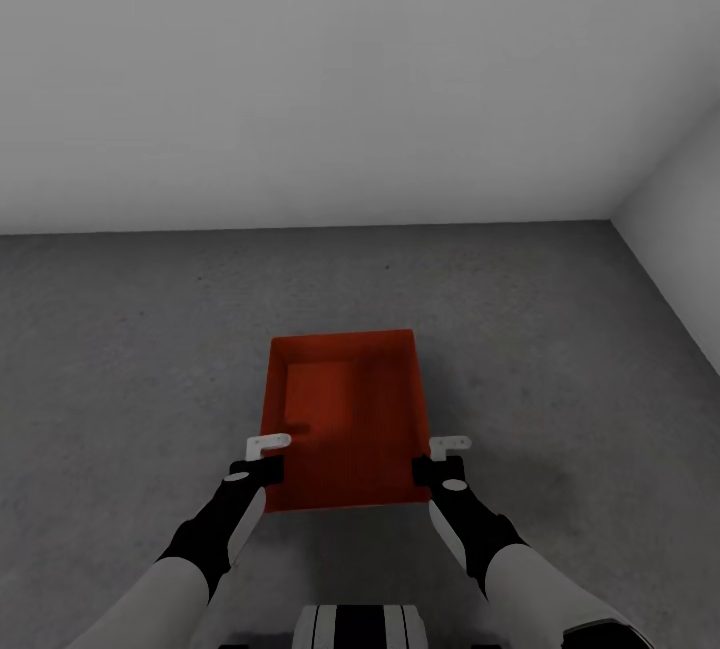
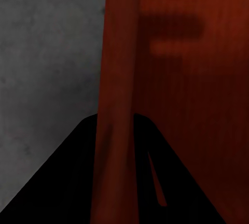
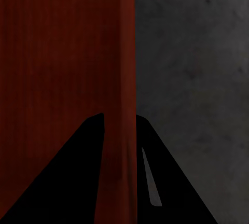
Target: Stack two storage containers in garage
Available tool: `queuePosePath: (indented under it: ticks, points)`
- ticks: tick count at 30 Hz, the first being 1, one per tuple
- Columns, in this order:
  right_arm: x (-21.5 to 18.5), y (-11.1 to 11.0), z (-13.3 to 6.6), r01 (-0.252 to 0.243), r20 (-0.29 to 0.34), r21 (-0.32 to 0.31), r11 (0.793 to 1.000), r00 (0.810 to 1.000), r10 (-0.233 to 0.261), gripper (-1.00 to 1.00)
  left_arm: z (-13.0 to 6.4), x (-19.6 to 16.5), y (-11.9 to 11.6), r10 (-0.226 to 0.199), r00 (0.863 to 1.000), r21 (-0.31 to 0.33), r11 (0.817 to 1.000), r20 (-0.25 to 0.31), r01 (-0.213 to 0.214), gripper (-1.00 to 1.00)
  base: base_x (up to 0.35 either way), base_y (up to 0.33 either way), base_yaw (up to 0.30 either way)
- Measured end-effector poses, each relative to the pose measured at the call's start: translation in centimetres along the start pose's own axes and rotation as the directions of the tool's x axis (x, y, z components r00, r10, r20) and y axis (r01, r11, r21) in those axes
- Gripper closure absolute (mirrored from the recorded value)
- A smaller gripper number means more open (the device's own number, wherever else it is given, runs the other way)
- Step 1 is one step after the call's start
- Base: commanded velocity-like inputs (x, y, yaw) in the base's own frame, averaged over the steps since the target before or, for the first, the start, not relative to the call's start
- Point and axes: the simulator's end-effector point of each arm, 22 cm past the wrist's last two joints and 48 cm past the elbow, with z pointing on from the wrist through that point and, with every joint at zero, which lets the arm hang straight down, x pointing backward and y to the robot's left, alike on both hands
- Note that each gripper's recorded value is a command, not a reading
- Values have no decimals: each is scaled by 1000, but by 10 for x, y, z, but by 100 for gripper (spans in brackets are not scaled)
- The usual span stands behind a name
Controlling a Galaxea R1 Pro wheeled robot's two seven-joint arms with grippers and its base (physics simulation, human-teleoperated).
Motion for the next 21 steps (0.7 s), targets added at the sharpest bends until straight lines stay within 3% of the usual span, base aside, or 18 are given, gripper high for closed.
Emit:
queuePosePath:
  ticks: [21]
  points:
    - [0,0,0,-1,0,0,1000,1000,1,100,0,0,0,0,1000,0,1000,0,0,100,0,0,0]
